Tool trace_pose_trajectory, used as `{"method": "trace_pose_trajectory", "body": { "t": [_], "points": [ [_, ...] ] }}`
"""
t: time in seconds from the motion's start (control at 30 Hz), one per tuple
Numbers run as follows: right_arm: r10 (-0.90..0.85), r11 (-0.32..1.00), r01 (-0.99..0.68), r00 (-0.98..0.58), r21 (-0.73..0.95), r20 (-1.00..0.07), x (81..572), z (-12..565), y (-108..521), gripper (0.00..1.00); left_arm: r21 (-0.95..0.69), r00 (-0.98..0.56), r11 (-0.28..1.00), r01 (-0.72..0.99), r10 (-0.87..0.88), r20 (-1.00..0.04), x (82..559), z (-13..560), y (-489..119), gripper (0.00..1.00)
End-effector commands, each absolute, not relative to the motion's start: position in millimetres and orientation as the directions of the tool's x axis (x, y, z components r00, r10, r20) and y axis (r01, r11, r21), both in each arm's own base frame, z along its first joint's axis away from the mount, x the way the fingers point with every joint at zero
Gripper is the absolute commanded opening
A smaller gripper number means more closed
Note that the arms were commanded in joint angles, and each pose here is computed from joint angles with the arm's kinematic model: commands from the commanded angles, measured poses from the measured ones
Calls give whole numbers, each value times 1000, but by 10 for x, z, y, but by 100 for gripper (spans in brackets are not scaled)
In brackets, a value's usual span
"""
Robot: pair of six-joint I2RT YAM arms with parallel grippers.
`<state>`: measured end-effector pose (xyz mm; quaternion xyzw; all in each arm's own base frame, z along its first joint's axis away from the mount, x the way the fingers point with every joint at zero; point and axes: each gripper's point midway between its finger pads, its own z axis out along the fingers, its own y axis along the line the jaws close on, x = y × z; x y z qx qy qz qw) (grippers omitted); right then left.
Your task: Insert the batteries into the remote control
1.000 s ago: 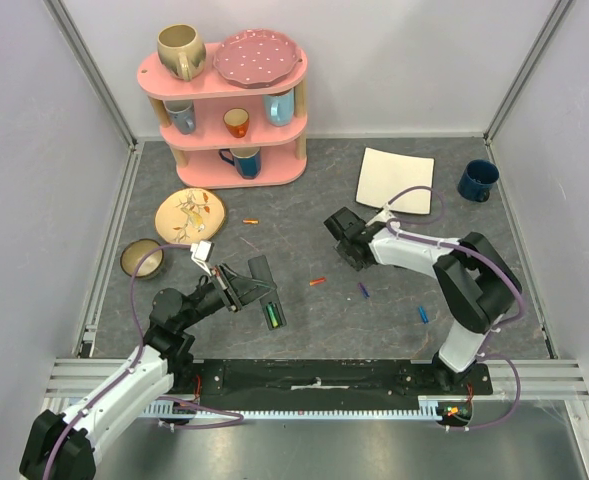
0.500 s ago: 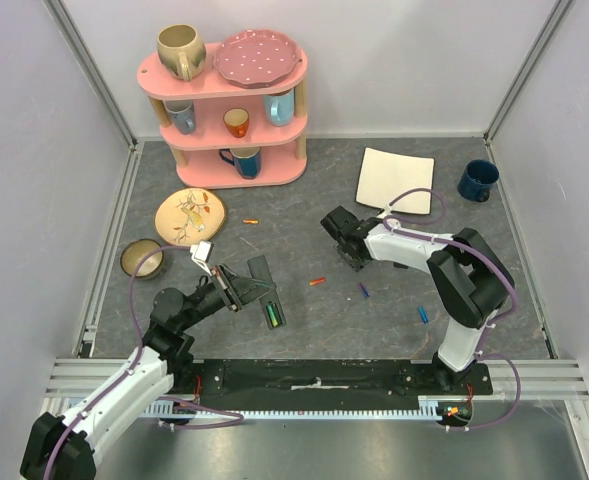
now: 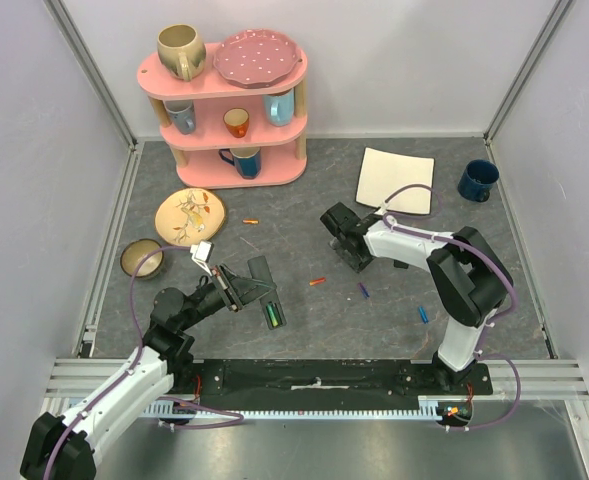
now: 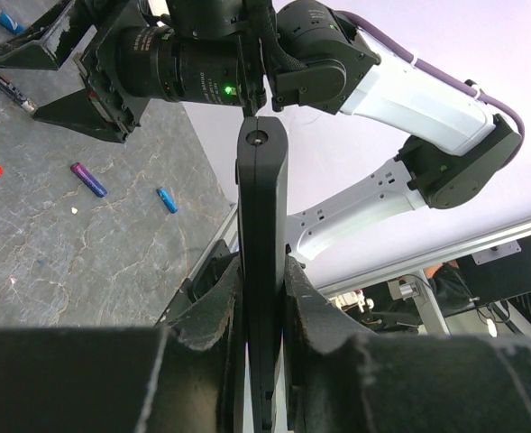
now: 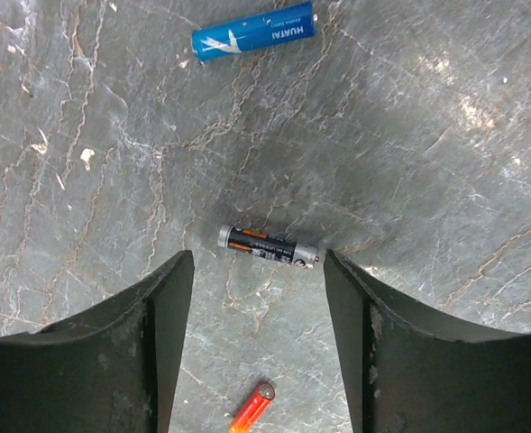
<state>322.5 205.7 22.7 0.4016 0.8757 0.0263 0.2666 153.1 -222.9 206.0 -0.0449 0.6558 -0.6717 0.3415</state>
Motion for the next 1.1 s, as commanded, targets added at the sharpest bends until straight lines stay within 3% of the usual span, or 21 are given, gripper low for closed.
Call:
{"method": "trace_pose_trajectory", "body": {
  "t": [0.0,0.2,0.3,0.33,0.4,0.47,0.57,0.73,1.07],
  "points": [
    [697,699,675,-570,236,-435,3203,291,2092,69,-916,-769,93,390,-513,-380,1509,1963,-2217,2],
    [566,818,509,-633,268,-528,3336,861,2142,70,-914,-771,91,395,-507,-384,1495,1979,-2220,2],
    [347,938,251,-699,240,-625,3365,1209,2221,70,-914,-770,90,396,-509,-384,1497,1990,-2219,2],
    [167,982,58,-701,178,-693,3414,1366,2254,70,-915,-771,92,394,-508,-383,1499,1984,-2220,2],
    [-28,969,-191,-715,157,-698,3300,1323,2416,70,-913,-769,94,397,-509,-387,1501,1983,-2220,2],
    [-220,946,-323,-692,22,-687,3207,1164,2276,70,-911,-765,96,400,-512,-390,1508,1985,-2217,2],
    [-353,919,-386,-712,-82,-606,3108,822,2074,63,-907,-764,90,412,-509,-398,1503,2006,-2223,2],
    [-417,898,-418,-706,-138,-573,3105,544,1982,48,-905,-771,86,418,-492,-403,1490,2032,-2245,2],
    [-445,873,-480,-716,-85,-538,3224,368,2113,46,-909,-777,69,411,-494,-390,1475,2013,-2244,2]
  ]
}}
